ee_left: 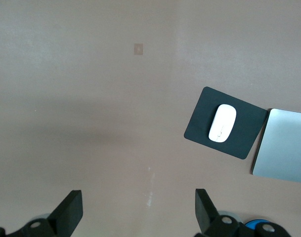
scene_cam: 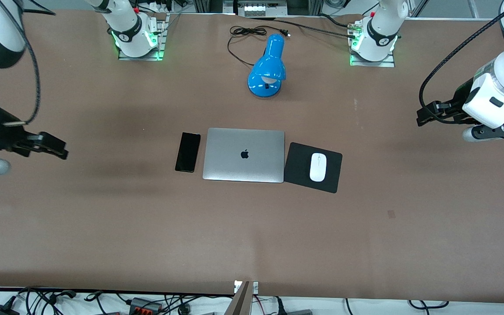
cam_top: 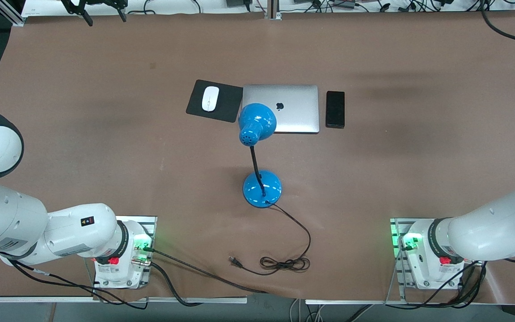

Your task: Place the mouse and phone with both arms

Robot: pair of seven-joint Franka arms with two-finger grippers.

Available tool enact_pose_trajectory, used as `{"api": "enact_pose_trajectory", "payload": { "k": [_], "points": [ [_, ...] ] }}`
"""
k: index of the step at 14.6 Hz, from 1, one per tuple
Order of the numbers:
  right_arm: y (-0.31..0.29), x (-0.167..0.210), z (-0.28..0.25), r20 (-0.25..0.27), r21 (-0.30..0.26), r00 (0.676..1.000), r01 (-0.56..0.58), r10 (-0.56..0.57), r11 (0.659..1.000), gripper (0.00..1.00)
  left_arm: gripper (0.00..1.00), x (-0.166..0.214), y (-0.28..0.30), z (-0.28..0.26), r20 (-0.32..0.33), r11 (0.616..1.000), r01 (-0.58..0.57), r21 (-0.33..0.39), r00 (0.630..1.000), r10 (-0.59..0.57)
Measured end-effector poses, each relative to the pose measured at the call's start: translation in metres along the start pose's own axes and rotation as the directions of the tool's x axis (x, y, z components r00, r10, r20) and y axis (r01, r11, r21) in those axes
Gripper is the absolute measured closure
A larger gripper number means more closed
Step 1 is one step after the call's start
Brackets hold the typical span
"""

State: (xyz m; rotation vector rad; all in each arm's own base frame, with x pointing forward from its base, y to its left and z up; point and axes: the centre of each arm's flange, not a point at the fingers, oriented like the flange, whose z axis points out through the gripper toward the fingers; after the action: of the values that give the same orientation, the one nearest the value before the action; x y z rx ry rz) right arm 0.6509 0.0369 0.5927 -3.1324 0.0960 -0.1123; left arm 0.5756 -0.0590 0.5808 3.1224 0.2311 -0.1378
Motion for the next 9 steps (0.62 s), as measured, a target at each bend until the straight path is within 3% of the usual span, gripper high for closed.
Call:
{"api": "enact_pose_trajectory", "payload": {
  "k": [9],
  "points": [
    [0.049,-0.003,-0.007,0.005,-0.010,1.000,0.025,-0.025,1.000,0.00,0.00,0.000,-0.001,0.000,0.000,1.000,0.001,0.000,1.000,-0.001]
  ]
}}
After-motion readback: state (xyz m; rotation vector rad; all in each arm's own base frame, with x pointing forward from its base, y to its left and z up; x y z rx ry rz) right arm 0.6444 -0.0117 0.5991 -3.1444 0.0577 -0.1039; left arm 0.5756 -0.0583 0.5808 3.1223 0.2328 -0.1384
